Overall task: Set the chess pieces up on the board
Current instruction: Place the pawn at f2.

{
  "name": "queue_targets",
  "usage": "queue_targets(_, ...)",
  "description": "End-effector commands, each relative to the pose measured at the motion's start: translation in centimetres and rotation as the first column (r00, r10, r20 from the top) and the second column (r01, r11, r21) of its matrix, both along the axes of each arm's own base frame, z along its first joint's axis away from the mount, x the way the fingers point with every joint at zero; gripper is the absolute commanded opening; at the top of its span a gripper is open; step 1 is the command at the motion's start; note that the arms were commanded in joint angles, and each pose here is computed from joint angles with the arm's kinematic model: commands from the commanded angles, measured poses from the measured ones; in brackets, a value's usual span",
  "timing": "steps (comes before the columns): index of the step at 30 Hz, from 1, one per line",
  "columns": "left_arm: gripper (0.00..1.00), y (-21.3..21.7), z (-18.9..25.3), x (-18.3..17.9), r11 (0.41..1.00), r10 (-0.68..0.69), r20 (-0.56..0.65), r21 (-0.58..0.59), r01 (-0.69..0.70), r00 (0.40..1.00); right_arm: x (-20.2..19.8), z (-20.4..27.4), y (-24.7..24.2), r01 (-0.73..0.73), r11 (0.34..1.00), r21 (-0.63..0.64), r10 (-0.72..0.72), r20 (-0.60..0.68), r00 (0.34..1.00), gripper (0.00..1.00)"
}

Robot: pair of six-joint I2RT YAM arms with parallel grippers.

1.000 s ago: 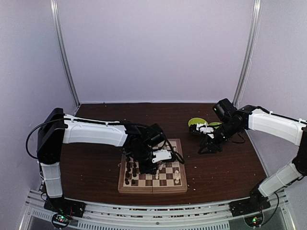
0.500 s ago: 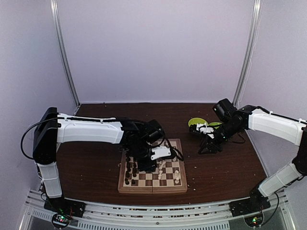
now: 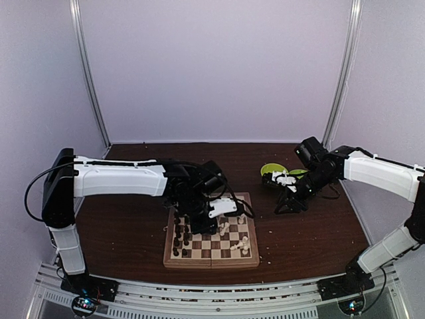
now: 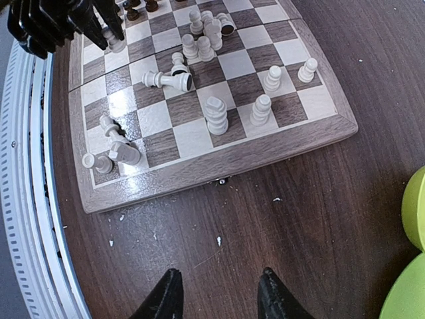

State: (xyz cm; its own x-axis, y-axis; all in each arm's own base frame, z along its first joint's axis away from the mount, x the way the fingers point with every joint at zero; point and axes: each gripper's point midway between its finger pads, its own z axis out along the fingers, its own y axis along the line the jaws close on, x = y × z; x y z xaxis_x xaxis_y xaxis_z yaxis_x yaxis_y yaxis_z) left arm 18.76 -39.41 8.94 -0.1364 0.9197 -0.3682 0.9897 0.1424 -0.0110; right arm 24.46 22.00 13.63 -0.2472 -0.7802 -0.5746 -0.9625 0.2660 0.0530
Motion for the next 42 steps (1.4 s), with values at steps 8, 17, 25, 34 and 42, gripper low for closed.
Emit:
queue_targets(8, 0.04, -4.3, 6.2, 5.4, 0.978, 0.061, 0.095, -0.207, -0.04, 0.994, 0.5, 0.6, -0.1, 0.004, 1.0, -0.002, -0.004, 0.024, 1.0, 0.39)
queue_targets(17, 0.04, -7.9, 4.6, 9.3, 0.978, 0.065, 0.102, -0.205, -0.043, 0.993, 0.6, 0.8, -0.3, 0.008, 1.0, -0.007, -0.008, 0.039, 0.999, 0.39)
queue_targets(25, 0.04, -8.3, 1.4, 9.8, 0.989, 0.06, 0.072, -0.137, -0.05, 0.996, 0.6, 0.8, -0.3, 0.005, 1.0, -0.011, -0.005, 0.039, 0.999, 0.39)
queue_targets(34, 0.04, -7.5, -0.6, 9.6, 0.995, 0.063, 0.054, -0.083, -0.058, 0.997, 0.5, 0.6, -0.3, 0.0, 1.0, -0.014, 0.0, 0.032, 0.999, 0.39)
queue_targets(42, 0.04, -7.3, -1.5, 9.8, 0.996, 0.075, 0.057, -0.06, -0.072, 0.996, 0.5, 0.5, -0.3, 0.001, 1.0, -0.015, 0.0, 0.03, 1.0, 0.39)
